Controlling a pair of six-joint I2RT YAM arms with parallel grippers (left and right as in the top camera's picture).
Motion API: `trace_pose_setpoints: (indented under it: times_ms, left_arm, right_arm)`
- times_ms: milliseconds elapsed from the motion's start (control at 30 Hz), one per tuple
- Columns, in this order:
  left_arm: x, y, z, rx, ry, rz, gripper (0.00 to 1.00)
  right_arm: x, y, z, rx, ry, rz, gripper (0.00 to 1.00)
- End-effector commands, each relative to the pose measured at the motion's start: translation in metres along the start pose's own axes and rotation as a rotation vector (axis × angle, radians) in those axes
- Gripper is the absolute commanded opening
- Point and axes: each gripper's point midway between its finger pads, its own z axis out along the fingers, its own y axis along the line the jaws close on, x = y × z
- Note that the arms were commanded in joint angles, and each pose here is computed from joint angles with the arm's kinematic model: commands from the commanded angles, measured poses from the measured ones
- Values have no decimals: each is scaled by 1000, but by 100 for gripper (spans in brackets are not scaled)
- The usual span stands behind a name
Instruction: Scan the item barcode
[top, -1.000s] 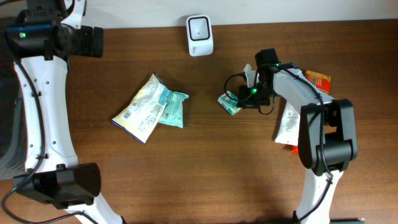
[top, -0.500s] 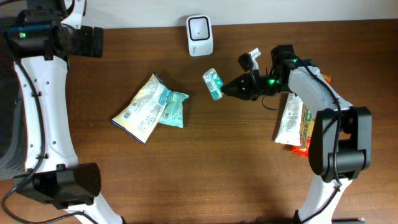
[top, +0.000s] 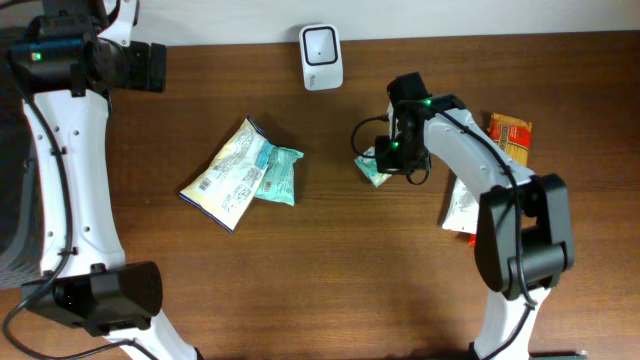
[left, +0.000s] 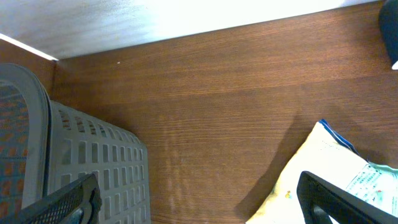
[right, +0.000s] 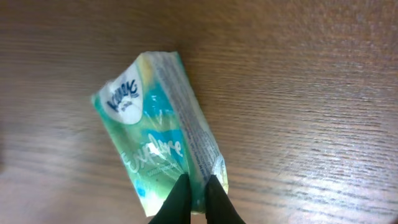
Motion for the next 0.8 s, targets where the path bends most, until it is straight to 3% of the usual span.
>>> trace_pose_setpoints:
  times_ms: [0,67,133,267,333,367,400,467,633,767]
  left_arm:
    - [-2,2,-4,-2,-11,12,99]
    - [-2,2,-4,-1,-12,12,99]
    - [-2,2,-4,-1,-12,12,99]
    - [-2,2,-4,-1,-12,12,99]
    - [-2,2,-4,-1,-12,12,99]
    - [-2,2,-4,-1,-12,12,99]
    - [-2,2,-4,-1,-12,12,99]
    - [-2,2,-4,-1,-12,12,99]
    - [-2,2,-4,-1,-12,12,99]
    - [-2,2,-4,-2,-11,12,99]
  right_arm:
    - [3,-9,10,51,16,7,26]
    - [1,-9,10,49,9,-5,36]
    - [-6,-8,11,43,-18,-21,41]
    - [0,-6,37,15,36,-16,40]
    - [8,-3,47,-9,77,-9,27]
    - [10,-1,47,-23,86,-7,7]
    - [11,2,46,-45,93,-6,4]
    - [15,13,43,-142,123,15,4]
    - [8,39,2,-606,143,17,4]
    - [7,54,-18,-756,114,-45,4]
